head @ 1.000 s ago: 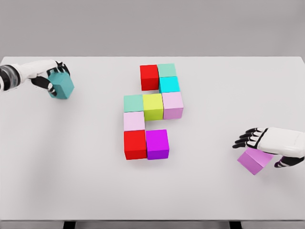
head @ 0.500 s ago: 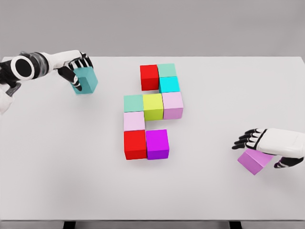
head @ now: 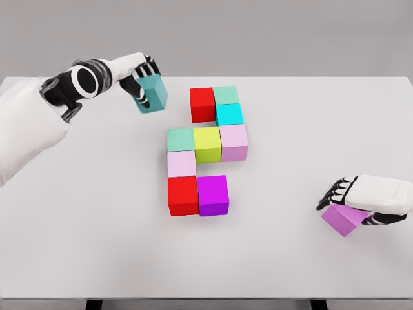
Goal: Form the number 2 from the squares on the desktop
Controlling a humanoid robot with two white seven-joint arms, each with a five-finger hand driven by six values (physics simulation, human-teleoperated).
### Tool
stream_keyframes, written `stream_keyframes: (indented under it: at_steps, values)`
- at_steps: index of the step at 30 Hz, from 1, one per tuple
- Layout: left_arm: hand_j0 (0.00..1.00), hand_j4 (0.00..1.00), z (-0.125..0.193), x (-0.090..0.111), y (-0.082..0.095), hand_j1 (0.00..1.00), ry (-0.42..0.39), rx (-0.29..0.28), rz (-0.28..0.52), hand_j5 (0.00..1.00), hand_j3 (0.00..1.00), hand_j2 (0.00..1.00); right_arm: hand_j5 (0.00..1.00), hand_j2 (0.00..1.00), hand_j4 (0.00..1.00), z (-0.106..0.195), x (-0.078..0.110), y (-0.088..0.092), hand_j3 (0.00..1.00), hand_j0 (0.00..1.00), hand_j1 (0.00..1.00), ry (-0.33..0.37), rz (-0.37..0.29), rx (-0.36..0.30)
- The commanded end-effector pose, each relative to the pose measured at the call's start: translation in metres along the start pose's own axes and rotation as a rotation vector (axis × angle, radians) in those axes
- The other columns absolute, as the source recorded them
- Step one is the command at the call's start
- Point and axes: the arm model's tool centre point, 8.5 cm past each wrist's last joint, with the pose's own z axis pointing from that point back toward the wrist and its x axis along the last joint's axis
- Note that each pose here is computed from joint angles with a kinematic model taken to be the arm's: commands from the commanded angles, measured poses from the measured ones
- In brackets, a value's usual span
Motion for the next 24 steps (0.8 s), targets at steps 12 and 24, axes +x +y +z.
stream_keyframes:
  at_steps: [12, 24]
  values:
    - [0.37, 0.37, -0.016, 0.05, -0.018, 0.37, -0.018, 0.08, -0.11, 0.37, 0.37, 0.37, 0.64, 0.64, 0.64, 0.002, -0.002, -0.007, 0.64, 0.64, 0.64, 0.007, 0.009, -0.016]
    - [0.35, 0.35, -0.038, 0.035, -0.028, 0.35, 0.08, 0.084, -0.127, 0.35, 0.35, 0.35, 0.65, 0.65, 0.65, 0.004, -0.005, -0.02, 0.65, 0.65, 0.65, 0.011, 0.025, -0.047]
